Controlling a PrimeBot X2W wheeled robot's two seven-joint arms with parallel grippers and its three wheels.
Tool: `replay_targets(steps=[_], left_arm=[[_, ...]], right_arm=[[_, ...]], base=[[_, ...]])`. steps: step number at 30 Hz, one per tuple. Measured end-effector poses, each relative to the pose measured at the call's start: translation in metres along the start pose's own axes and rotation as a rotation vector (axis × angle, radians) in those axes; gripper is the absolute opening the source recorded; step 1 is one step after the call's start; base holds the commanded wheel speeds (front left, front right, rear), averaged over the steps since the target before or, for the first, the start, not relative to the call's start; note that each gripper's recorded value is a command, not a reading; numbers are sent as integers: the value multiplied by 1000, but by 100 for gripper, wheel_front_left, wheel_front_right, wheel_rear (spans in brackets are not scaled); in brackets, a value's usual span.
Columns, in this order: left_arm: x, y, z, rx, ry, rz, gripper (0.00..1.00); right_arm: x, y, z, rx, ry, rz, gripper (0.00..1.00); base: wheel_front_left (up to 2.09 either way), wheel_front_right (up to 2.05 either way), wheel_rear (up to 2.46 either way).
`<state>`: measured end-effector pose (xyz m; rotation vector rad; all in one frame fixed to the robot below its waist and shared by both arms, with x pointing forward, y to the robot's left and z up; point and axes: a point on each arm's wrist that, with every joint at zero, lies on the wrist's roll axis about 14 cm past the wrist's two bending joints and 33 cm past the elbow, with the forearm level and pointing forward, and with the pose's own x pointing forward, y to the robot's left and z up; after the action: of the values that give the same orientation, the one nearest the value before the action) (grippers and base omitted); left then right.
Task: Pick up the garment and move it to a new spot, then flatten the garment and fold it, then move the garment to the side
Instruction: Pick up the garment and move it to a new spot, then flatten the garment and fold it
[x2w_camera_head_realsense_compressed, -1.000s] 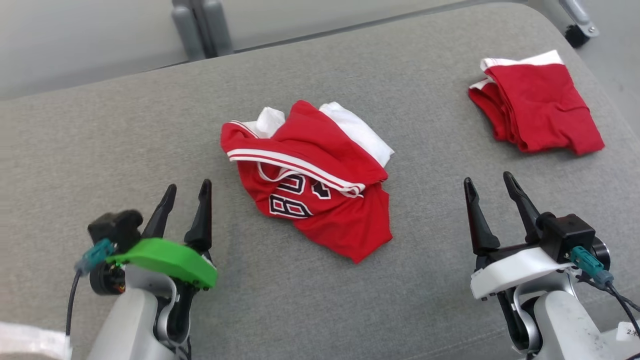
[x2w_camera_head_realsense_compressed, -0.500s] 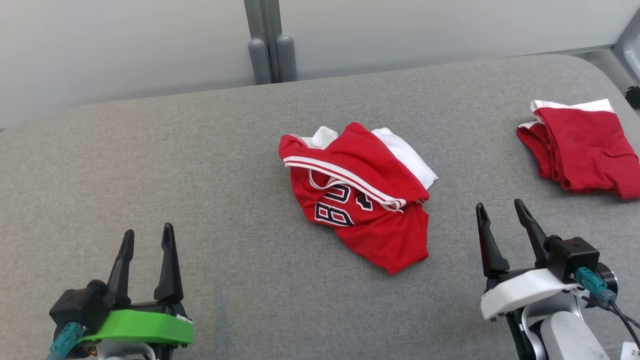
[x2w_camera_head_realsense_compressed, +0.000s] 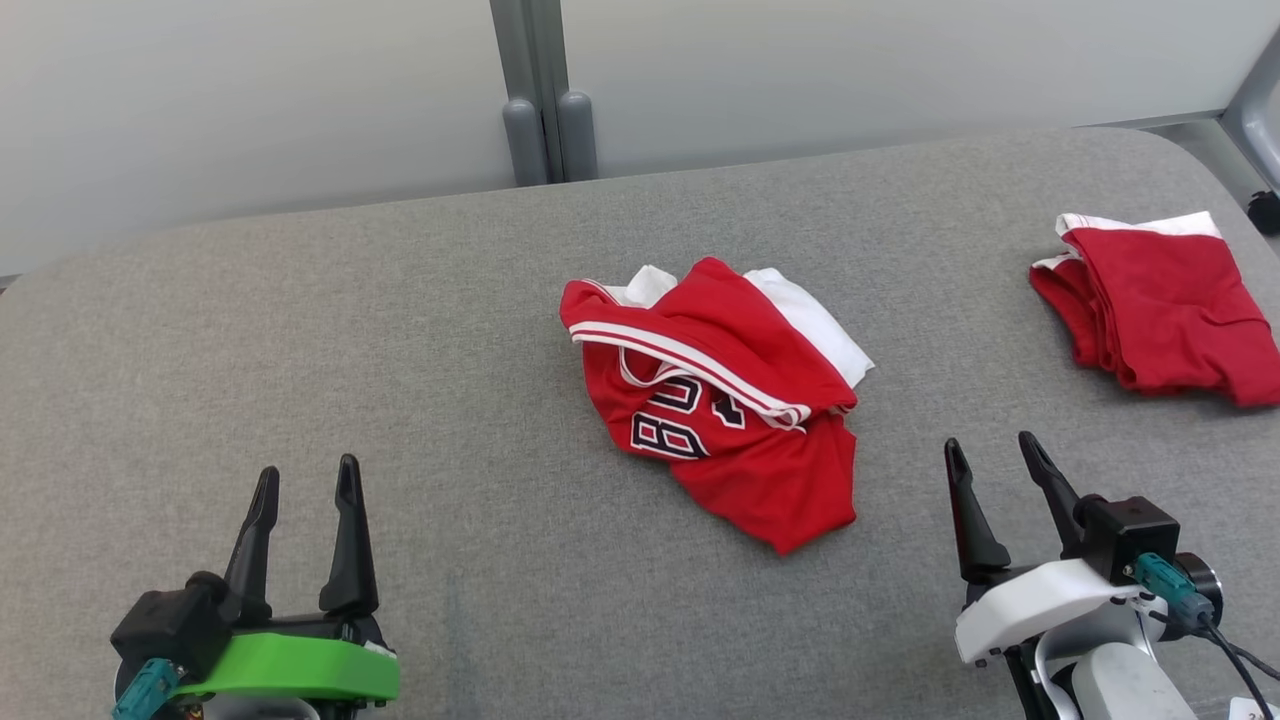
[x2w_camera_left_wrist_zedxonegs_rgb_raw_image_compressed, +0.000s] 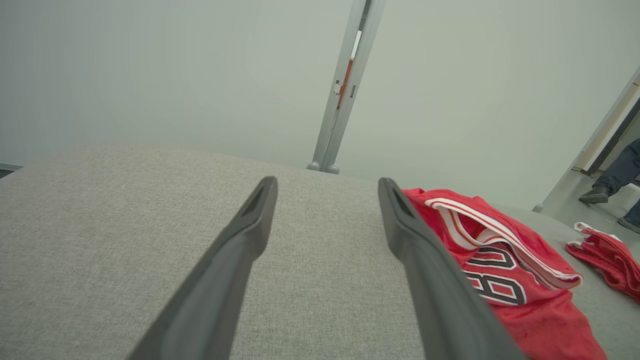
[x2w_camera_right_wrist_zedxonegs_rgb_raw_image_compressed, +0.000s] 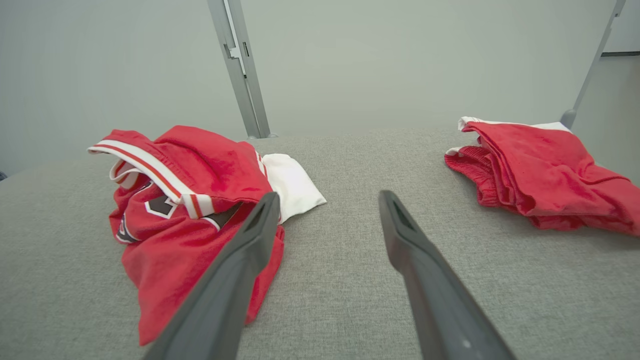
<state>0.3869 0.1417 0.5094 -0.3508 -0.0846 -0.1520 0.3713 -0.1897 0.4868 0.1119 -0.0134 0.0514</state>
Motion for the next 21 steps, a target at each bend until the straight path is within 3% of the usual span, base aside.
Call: replay_targets(steps=[5, 12, 16, 21], left_arm=[[1, 0, 0, -2, -3, 1, 100], [2, 2, -5, -5, 12, 4, 100], [3, 1, -7, -12, 16, 2, 100], [3, 6, -6, -22, 12, 19, 100]], right_arm=[[7, 12, 0, -14, 0, 41, 100], [38, 65, 1, -67, 45, 215, 100], [52, 87, -17, -117, 139, 297, 100], [65, 90, -44, -185, 263, 329, 100]], base=[[0, 0, 0], [0, 0, 0], [0, 0, 0], [0, 0, 0]])
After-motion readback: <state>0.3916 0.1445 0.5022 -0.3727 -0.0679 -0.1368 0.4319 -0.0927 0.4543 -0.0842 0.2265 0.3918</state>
